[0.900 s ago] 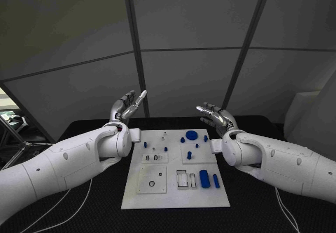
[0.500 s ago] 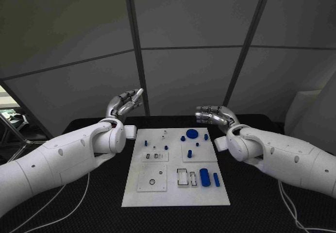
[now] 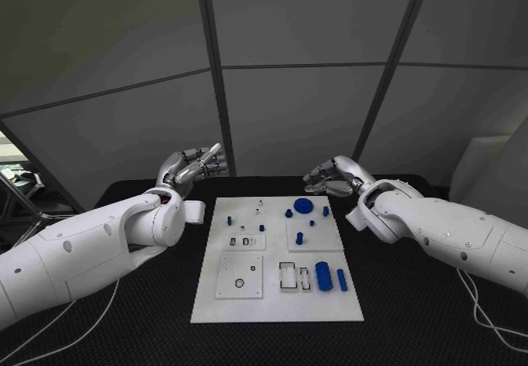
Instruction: Assemble the parts on the task board
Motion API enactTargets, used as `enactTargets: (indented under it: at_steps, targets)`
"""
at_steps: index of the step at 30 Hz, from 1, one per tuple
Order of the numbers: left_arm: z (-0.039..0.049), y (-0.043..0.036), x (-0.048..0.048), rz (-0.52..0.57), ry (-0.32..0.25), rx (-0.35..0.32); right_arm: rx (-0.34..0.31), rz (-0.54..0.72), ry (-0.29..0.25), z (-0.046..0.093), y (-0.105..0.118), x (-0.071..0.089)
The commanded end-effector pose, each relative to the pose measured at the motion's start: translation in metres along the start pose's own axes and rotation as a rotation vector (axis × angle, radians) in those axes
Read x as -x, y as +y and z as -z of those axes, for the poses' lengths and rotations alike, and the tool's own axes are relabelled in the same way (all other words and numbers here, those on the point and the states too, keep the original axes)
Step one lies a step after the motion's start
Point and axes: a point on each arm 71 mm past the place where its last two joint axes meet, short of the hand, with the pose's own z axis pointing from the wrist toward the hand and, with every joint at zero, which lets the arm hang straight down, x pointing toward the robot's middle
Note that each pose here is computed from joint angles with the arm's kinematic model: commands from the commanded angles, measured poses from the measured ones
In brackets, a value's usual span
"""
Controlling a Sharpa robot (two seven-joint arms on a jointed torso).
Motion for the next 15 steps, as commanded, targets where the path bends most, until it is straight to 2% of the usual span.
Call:
enactTargets:
  at_steps: [1, 9, 15]
  targets:
    - [0.0047, -0.0044, -0.0078, 0.017, 0.057, 0.002, 0.01, 0.211, 0.064, -0.005, 0.008, 0.002]
    - [0.0182, -0.0125, -0.0197, 0.037, 0.108, 0.003, 0.019, 0.411, 0.081, -0.016, 0.024, 0.008]
    - [0.0287, -0.0185, -0.0308, 0.054, 0.148, 0.004, 0.018, 0.535, 0.117, -0.021, 0.035, 0.005]
